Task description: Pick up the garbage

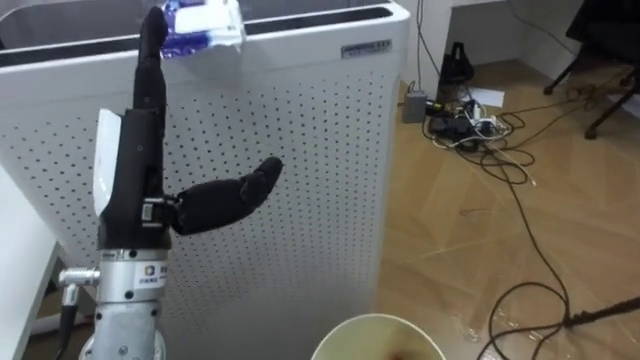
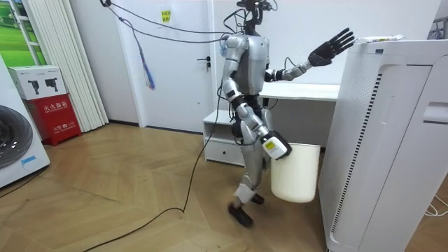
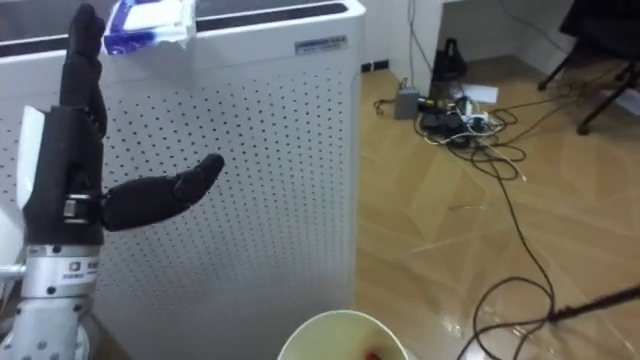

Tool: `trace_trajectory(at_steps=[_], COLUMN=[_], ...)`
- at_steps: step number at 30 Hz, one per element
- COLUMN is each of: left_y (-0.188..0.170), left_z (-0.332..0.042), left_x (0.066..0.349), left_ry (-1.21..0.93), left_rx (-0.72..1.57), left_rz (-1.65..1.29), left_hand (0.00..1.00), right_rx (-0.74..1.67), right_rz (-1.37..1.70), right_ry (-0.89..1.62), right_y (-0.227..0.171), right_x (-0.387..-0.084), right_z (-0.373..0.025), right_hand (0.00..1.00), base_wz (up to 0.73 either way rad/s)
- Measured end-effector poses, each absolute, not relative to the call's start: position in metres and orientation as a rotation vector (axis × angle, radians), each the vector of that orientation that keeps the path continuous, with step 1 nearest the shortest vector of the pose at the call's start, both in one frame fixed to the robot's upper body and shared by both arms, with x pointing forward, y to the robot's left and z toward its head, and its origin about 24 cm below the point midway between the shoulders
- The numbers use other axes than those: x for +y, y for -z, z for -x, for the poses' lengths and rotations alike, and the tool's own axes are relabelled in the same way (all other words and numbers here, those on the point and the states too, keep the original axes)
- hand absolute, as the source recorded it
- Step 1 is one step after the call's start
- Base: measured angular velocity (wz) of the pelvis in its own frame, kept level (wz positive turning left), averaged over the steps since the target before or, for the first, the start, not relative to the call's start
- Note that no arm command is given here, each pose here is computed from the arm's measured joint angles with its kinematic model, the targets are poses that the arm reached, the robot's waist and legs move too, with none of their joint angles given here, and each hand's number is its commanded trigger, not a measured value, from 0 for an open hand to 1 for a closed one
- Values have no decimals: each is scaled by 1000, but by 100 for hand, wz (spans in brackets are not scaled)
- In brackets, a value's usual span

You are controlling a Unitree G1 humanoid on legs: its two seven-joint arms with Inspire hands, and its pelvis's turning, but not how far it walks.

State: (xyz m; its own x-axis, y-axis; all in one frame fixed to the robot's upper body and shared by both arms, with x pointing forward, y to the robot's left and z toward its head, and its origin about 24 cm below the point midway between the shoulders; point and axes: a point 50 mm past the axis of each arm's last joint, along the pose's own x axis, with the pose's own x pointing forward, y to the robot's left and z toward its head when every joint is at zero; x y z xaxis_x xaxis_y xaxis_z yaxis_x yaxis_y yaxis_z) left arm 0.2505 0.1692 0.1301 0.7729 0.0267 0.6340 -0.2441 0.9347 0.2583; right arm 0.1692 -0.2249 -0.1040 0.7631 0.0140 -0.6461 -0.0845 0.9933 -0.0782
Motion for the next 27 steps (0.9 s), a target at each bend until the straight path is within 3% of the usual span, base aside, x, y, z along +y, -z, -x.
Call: trace_trajectory(at_steps=[9,27], left_y=[-144,-165], left_z=[-244,-229], left_x=[166,164], left_ry=[-166,-254], left_rx=[-748,-897], left_rz=[-350,-440], left_hand=[0,0], right_rx=[701,697], right_rz=[87,86], right_ry=[-42,-101], right_y=[104,104], right_x=[-228,-224], right_z=[-169,-169], right_hand=[100,100], base_wz=[35,1])
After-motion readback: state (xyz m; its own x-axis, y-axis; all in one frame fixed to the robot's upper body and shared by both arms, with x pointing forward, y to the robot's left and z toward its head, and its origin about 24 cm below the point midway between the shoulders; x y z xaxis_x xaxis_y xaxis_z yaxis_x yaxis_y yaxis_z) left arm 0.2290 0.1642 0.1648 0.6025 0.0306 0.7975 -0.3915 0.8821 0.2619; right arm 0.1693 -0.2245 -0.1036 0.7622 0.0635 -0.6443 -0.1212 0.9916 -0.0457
